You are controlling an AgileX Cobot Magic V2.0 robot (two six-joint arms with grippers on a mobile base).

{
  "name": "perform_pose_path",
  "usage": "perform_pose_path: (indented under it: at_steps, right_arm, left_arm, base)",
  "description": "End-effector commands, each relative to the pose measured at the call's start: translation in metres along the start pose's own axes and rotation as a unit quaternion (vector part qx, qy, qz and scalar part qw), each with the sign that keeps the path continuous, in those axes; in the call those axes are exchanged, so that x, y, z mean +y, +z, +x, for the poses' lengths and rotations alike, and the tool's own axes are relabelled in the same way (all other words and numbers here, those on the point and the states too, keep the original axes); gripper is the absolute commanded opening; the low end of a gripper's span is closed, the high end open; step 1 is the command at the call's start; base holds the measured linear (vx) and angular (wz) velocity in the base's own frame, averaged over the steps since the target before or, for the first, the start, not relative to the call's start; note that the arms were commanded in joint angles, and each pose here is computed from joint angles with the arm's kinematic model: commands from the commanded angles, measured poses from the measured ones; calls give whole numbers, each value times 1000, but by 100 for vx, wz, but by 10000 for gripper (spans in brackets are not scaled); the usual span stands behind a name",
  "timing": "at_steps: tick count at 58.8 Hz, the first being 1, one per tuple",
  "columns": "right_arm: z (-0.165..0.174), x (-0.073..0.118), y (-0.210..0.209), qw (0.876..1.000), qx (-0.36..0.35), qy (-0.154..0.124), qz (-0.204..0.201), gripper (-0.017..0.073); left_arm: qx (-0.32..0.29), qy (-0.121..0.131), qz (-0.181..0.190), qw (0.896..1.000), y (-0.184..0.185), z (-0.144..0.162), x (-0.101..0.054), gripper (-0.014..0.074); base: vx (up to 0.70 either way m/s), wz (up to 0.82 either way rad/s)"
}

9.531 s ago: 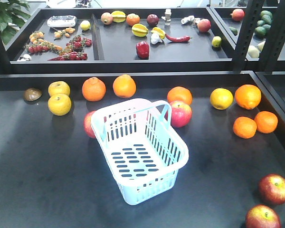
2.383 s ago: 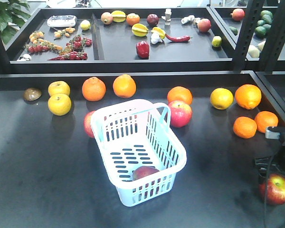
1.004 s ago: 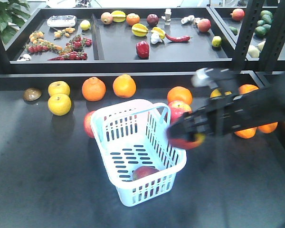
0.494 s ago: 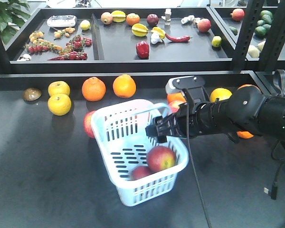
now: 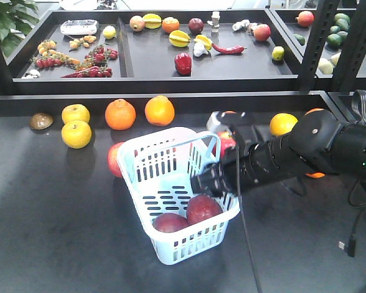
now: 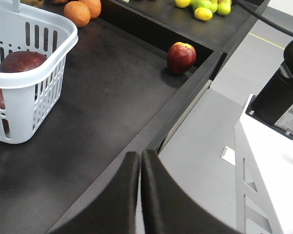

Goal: Pick three apples into basket with both arms
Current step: 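Grasp the second apple, carry it over the basket and release it, then reach the right gripper down onto a third red apple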

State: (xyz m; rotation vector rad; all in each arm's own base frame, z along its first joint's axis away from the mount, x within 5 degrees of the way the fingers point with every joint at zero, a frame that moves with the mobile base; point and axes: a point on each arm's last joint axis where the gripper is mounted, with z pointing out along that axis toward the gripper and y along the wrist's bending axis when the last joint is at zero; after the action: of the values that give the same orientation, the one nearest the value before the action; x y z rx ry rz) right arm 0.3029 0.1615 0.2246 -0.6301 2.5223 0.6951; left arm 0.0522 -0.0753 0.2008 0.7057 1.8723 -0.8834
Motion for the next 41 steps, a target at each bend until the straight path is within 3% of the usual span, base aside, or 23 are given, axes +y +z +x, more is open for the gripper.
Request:
perform_pose_path:
  at_steps: [1,10,16,20,25,31,37,41]
  right_arm:
    - [-6,14,-24,1000,-9,-21,-18,-16]
    - [0,22,-53,999,13,-35,8,-8]
    - [9,22,-84,995,28,-49,80,-6]
    - [19,17,-106,987,31,-45,151,-6]
    - [37,5,-131,971,17,-5,239,-4]
    - [64,-18,-153,947,-1,56,317,2]
    - [91,-39,-163,928,-8,117,353,29]
    - [106,-58,-169,912,-1,175,372,69]
  left_arm:
    - [-12,-4,1,1000,-1,-8,-1,-6]
    - [-12,-4,1,1000,-1,-8,-1,-6]
    - [-12,-4,1,1000,-1,-8,-1,-6]
    - [-12,-4,1,1000,-1,-8,-1,-6]
    - [-12,-4,1,1000,-1,-8,-1,-6]
    - [-12,-4,1,1000,-1,-8,-1,-6]
    - [-12,-4,1,1000,-1,-8,-1,-6]
    - [-12,-4,1,1000,-1,-8,-1,-6]
  base:
    - [0,0]
    - [0,0]
    - [0,0]
    - [0,0]
    - [0,0]
    - [0,0]
    - [0,0]
    - [0,0]
